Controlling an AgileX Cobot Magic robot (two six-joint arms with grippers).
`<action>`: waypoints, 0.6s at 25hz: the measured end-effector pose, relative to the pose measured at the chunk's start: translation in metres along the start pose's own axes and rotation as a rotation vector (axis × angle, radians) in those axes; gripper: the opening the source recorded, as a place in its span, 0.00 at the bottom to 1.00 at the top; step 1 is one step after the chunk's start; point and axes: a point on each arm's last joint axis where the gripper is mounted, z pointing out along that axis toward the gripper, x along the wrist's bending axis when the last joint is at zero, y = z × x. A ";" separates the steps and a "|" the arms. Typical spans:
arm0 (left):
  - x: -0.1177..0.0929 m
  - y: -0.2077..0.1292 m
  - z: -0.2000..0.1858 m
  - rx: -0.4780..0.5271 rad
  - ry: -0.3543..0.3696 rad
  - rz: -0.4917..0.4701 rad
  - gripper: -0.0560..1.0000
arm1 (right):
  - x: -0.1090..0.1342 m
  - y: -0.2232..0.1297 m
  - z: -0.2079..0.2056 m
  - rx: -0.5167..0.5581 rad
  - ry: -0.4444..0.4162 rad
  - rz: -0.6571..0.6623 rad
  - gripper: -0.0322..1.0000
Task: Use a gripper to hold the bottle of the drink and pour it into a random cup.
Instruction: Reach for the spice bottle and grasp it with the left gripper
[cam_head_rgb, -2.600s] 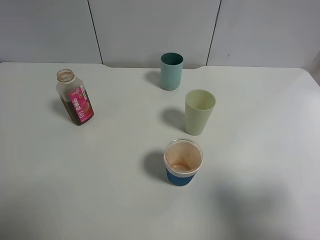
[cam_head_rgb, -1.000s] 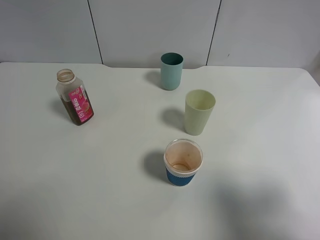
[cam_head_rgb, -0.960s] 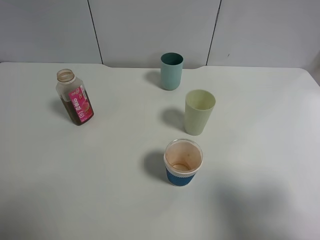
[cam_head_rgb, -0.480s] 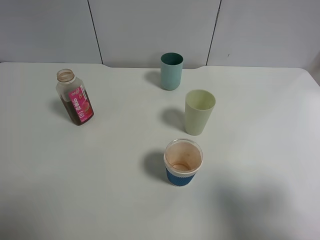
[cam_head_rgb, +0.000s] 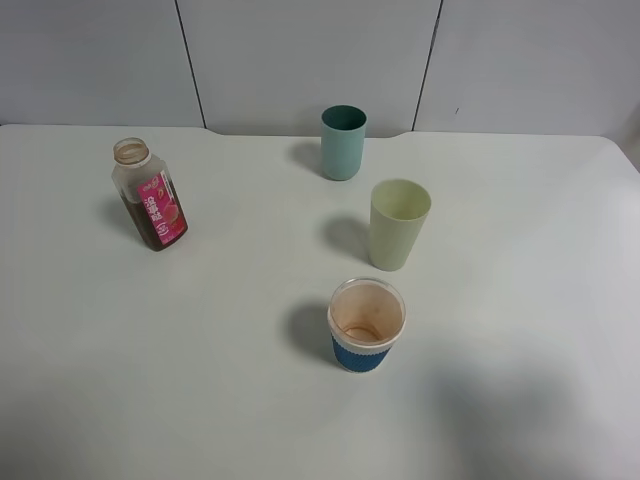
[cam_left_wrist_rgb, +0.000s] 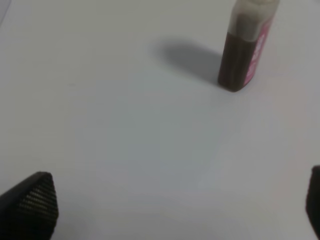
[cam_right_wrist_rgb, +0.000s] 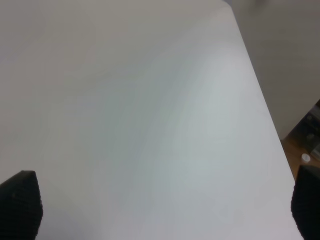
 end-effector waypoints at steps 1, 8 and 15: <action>0.000 0.000 0.000 0.000 0.000 0.000 0.98 | 0.000 0.000 0.000 0.000 0.000 0.000 0.99; 0.000 0.004 0.008 0.054 0.000 -0.011 0.98 | 0.000 0.000 0.000 0.000 0.000 0.000 0.99; -0.001 0.036 0.032 0.167 0.002 -0.014 0.98 | 0.000 0.000 0.000 0.000 0.000 0.000 0.99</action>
